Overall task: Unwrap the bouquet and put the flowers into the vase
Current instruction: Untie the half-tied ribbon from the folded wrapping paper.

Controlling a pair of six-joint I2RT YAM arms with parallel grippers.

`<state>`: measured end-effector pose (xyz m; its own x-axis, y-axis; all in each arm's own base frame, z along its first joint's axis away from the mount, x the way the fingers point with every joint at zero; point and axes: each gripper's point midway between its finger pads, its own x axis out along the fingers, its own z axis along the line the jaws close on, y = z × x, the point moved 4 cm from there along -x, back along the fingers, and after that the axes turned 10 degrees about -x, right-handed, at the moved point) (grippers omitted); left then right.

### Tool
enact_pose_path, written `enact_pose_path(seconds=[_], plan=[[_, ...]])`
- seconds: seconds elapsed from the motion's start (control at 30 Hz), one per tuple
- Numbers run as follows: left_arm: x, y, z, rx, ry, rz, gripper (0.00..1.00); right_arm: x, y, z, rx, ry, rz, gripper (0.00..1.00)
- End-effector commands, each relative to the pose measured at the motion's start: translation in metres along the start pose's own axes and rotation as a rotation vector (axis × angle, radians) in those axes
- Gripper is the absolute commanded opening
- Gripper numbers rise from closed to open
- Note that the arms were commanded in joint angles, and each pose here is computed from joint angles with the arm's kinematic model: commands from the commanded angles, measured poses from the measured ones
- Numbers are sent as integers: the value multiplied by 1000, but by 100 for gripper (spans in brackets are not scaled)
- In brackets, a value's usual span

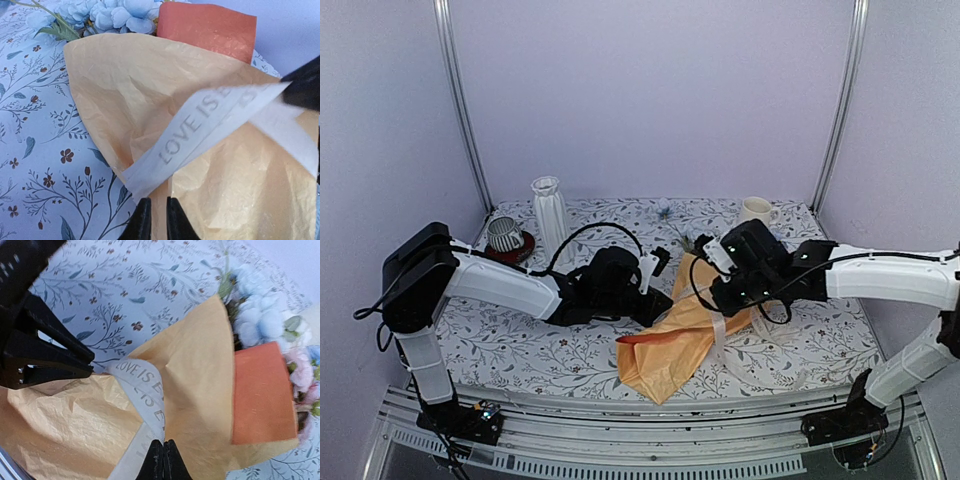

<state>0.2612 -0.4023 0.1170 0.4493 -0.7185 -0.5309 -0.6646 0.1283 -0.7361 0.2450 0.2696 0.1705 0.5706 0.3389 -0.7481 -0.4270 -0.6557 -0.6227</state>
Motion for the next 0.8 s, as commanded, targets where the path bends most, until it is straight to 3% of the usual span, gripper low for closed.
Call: enact_pose_path(seconds=[0.0, 0.2, 0.4, 0.57, 0.77], plan=[[-3, -7, 0, 6, 6, -13, 13, -48, -11, -33, 110, 167, -149, 3], [-3, -7, 1, 5, 4, -14, 13, -97, 10, -82, 305, 374, -241, 2], [-4, -9, 0, 7, 7, -16, 13, -151, 47, -137, 605, 627, -363, 2], [-4, -7, 0, 6, 5, -11, 13, -187, 79, -158, 808, 782, -460, 1], [-4, -7, 1, 4, 4, -10, 13, -204, 115, -173, 934, 969, -446, 1]])
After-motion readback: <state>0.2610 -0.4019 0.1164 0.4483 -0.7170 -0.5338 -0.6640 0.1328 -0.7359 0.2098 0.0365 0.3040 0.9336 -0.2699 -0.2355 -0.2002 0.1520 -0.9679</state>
